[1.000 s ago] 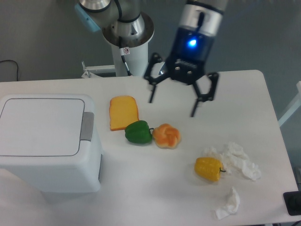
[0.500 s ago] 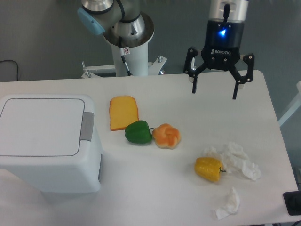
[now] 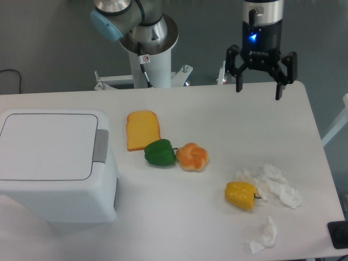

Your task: Close the trash can

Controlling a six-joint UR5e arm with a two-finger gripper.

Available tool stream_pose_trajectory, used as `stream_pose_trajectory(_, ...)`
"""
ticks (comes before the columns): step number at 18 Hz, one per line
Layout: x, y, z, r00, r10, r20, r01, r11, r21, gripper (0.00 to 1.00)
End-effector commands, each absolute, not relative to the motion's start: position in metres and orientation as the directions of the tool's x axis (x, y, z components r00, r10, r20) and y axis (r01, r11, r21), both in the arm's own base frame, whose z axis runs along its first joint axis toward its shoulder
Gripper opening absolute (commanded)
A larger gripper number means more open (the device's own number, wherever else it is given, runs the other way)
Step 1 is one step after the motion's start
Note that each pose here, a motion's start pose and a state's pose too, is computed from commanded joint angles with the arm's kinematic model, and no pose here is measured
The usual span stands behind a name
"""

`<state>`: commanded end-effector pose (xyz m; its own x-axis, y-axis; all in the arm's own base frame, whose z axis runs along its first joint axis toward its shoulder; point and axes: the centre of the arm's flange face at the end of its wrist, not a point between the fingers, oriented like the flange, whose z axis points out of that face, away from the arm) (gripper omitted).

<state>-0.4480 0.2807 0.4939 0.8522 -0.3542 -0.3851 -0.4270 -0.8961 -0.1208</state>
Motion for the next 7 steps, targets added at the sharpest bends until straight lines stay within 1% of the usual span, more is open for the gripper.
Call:
stream_pose_trajectory(2, -0.4484, 0.2784, 0.4923, 0.833, -0.394, -0.388, -0.465, -0.879, -0.104, 1.0)
stream_pose_trajectory(7, -0.4485, 0.2762, 0.4897, 0.836, -0.393, -0.383, -0.462, -0.881, -0.106, 1.0)
